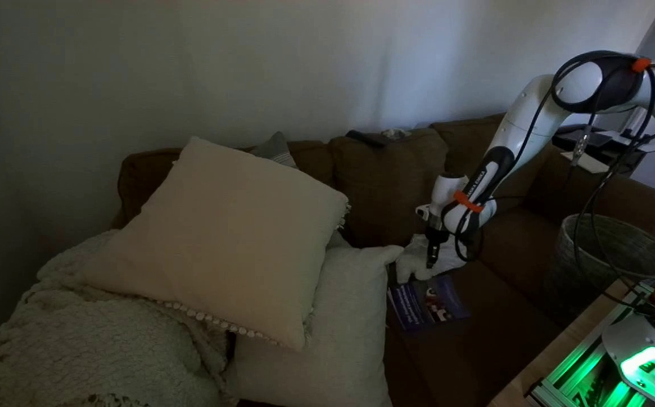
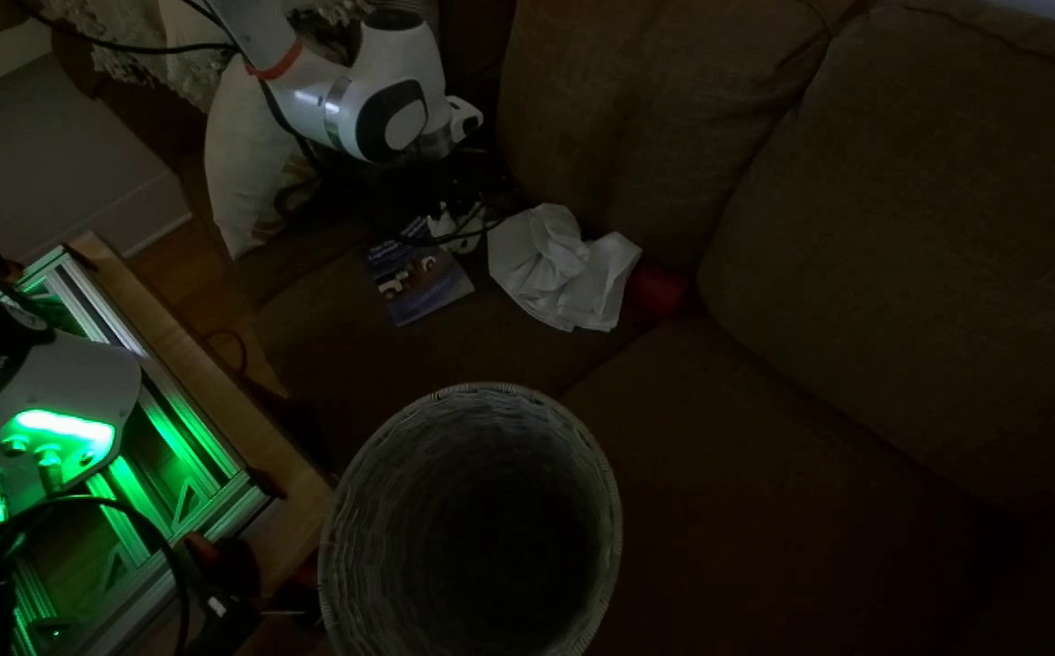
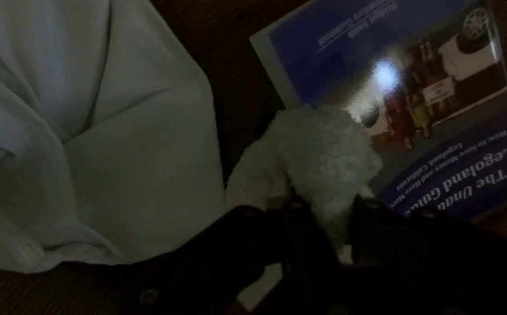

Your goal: Put the teddy bear in the basket

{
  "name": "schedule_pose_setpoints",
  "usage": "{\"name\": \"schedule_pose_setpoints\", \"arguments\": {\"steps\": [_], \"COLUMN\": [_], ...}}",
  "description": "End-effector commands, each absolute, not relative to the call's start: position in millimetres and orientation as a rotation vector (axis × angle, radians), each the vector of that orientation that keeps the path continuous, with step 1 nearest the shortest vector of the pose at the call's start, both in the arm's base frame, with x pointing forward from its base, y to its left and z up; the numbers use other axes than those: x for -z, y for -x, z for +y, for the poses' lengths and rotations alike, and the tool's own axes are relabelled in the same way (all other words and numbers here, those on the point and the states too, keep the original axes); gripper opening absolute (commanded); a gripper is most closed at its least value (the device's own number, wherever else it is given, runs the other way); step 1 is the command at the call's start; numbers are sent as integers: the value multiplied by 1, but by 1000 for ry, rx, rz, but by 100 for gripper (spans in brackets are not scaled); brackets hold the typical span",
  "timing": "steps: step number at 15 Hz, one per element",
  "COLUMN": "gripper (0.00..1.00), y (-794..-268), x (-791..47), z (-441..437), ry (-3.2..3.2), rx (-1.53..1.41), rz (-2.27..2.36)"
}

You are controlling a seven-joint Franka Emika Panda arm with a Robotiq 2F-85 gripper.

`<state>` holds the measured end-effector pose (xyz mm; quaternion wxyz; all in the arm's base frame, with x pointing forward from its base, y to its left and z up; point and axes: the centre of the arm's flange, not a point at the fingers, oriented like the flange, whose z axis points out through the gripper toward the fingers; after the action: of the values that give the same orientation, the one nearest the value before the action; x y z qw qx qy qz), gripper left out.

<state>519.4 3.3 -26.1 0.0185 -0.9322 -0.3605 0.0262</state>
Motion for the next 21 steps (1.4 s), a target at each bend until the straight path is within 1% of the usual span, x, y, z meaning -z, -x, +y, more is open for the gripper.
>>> {"name": "schedule_pose_setpoints", "arguments": {"steps": [1, 5, 10, 11, 13, 15, 16, 18, 21], "gripper": [5, 5, 5, 19, 19, 19, 5, 5, 5], "y": [-460, -426, -359, -403, -379, -377, -378, -381, -352], "x": [-39, -94, -156, -122, -133, -136, -136, -152, -191], "z": [7, -10, -42, -47, -52, -50, -50, -74, -131], "ry": [3091, 3254, 3405, 3358, 3388, 3387, 3387, 3508, 3553], "rx": [16, 243, 432, 402, 414, 420, 424, 516, 614], "rz": [-981, -720, -311, -440, -350, -336, -334, -92, 205]}}
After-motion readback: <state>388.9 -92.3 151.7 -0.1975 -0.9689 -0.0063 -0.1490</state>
